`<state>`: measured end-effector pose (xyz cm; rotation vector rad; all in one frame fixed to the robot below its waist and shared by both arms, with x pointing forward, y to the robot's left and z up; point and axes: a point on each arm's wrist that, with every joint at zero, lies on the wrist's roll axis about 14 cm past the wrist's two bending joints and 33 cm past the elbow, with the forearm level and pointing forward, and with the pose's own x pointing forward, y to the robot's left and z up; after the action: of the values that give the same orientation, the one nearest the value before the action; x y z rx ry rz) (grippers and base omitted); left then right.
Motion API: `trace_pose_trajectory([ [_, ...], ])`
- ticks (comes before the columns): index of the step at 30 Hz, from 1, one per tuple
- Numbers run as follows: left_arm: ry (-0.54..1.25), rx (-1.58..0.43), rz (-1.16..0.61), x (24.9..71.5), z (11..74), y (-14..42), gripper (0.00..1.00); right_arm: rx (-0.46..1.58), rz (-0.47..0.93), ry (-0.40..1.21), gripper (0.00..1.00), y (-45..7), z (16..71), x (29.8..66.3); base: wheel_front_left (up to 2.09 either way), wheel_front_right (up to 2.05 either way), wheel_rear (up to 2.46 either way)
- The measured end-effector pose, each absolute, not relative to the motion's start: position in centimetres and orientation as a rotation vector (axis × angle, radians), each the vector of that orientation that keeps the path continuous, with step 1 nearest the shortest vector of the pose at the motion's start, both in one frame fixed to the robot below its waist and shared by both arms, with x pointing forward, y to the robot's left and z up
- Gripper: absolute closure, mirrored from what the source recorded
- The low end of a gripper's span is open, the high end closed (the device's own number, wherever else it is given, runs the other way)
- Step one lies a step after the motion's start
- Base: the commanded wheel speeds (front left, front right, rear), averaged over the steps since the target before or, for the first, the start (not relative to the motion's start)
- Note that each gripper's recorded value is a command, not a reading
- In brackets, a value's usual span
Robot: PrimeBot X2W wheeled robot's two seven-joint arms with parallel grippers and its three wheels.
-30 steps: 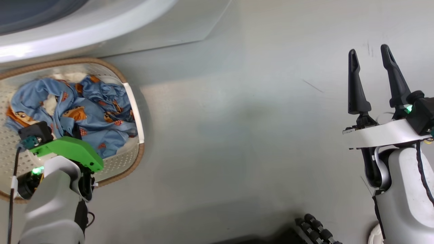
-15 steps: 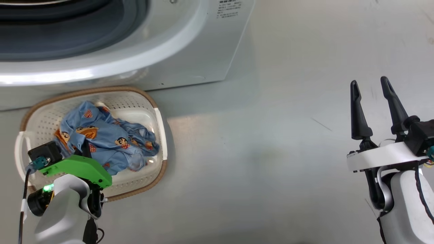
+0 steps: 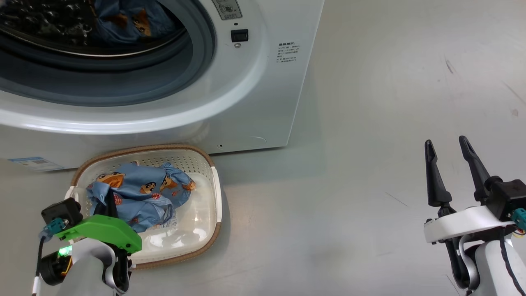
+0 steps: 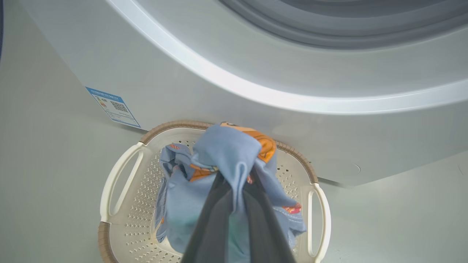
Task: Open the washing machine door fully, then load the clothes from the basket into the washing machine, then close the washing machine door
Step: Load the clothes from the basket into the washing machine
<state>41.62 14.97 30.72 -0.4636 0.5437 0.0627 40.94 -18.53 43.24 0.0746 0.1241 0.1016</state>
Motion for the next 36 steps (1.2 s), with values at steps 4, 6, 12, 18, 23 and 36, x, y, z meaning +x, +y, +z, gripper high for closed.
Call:
trace_pose_trajectory([
  [4, 0.480, -0.467, 0.050, 41.1, 33.0, 15.1, 1.00, 0.078, 0.114, 0.101, 0.00, -18.1, 44.3, 40.0, 0.00, 0.00, 0.00],
  [6, 0.448, -0.470, 0.045, 40.8, 34.0, 15.2, 1.00, 0.079, 0.118, 0.089, 0.00, -17.9, 44.8, 39.6, 0.00, 0.00, 0.00],
  [12, 0.358, -0.465, 0.025, 39.8, 37.0, 15.4, 1.00, 0.082, 0.129, 0.062, 0.00, -17.6, 46.0, 38.2, 0.00, 0.00, 0.00],
  [18, 0.274, -0.451, 0.015, 38.8, 39.6, 15.9, 1.00, 0.076, 0.142, 0.036, 0.00, -17.3, 47.0, 37.1, 0.00, 0.00, 0.00],
  [23, 0.215, -0.444, 0.017, 37.9, 41.4, 16.5, 1.00, 0.074, 0.150, 0.016, 0.00, -17.2, 47.8, 36.4, 0.00, 0.00, 0.00],
  [36, 0.090, -0.430, 0.022, 35.5, 45.0, 17.7, 1.00, 0.064, 0.183, -0.023, 0.00, -16.4, 49.1, 34.3, 0.00, 0.00, 0.00],
])
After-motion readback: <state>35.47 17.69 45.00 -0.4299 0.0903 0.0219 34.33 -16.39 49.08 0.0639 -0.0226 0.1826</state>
